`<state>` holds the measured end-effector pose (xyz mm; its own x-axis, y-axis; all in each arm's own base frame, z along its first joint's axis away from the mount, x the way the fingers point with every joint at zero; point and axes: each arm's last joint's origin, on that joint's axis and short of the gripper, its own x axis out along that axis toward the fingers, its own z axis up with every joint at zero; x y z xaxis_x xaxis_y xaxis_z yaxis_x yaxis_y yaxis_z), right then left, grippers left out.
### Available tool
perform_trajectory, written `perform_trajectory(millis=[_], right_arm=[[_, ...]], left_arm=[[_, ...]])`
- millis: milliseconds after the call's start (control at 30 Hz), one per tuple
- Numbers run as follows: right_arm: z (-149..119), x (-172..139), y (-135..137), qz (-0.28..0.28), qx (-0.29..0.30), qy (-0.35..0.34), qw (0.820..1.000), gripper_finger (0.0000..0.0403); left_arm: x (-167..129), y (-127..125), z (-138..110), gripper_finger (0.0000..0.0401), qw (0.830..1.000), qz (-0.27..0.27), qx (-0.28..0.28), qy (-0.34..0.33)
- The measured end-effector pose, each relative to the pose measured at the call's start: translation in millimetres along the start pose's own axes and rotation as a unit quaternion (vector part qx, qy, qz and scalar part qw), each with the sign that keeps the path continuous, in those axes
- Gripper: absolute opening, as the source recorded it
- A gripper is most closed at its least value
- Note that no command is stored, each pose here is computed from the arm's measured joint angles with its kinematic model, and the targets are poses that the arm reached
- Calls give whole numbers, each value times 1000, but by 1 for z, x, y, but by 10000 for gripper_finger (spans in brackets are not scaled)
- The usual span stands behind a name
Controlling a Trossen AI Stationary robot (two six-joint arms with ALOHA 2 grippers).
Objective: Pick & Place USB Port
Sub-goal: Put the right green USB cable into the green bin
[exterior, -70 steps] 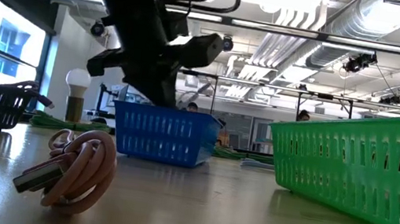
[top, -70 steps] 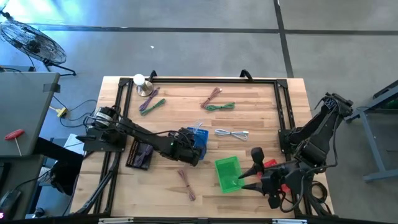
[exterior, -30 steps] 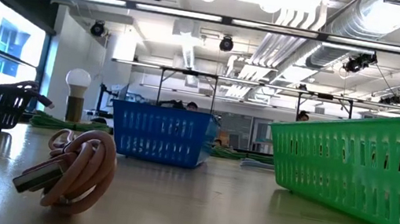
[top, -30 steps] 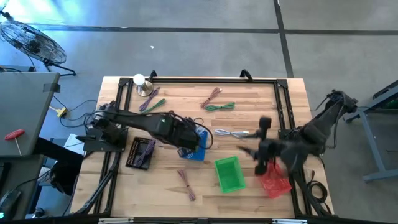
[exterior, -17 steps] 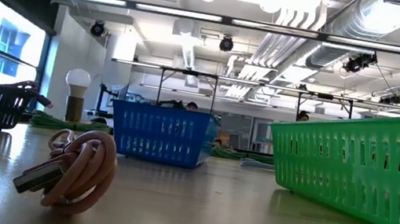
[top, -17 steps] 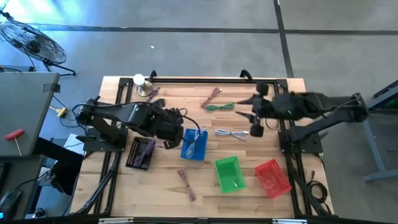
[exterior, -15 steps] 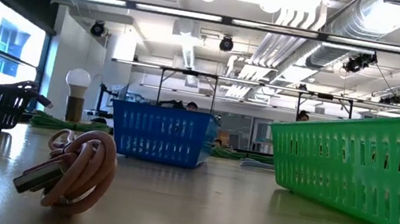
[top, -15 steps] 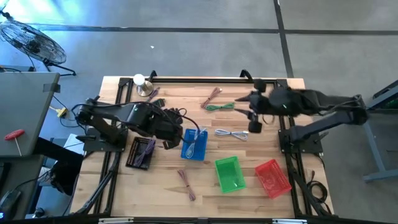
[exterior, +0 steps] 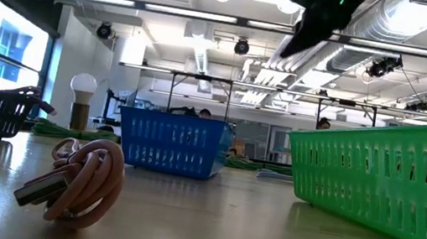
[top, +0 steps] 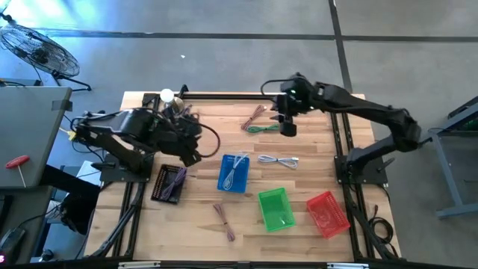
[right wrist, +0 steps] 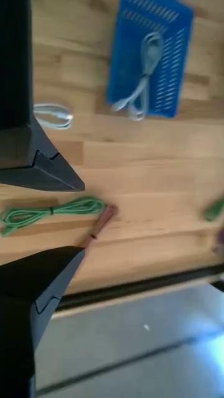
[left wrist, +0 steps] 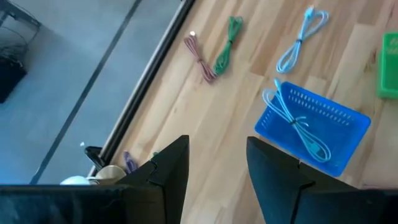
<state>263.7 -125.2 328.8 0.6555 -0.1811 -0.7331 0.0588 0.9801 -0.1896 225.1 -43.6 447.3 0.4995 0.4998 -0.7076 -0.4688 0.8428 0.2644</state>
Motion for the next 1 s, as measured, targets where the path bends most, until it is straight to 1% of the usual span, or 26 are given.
perform_trajectory(millis=[267, 400, 600, 700, 1000], right_arm=[[-26, 69, -32, 21, 5, 92, 996, 146], [-40, 95, -43, 31, 16, 124, 992, 146], [-56, 117, -51, 41, 40, 159, 986, 146], [-59, 126, -49, 49, 40, 171, 983, 146], [-70, 152, -41, 73, 29, 206, 975, 146]], left_arm=[[-19, 23, -6, 154, 999, 13, -17, -39], [-26, 31, -9, 154, 998, 19, -24, -54], [-28, 34, -11, 154, 998, 12, -34, -55], [-28, 33, -11, 154, 998, 5, -32, -51], [-28, 33, -11, 154, 998, 5, -31, -50]])
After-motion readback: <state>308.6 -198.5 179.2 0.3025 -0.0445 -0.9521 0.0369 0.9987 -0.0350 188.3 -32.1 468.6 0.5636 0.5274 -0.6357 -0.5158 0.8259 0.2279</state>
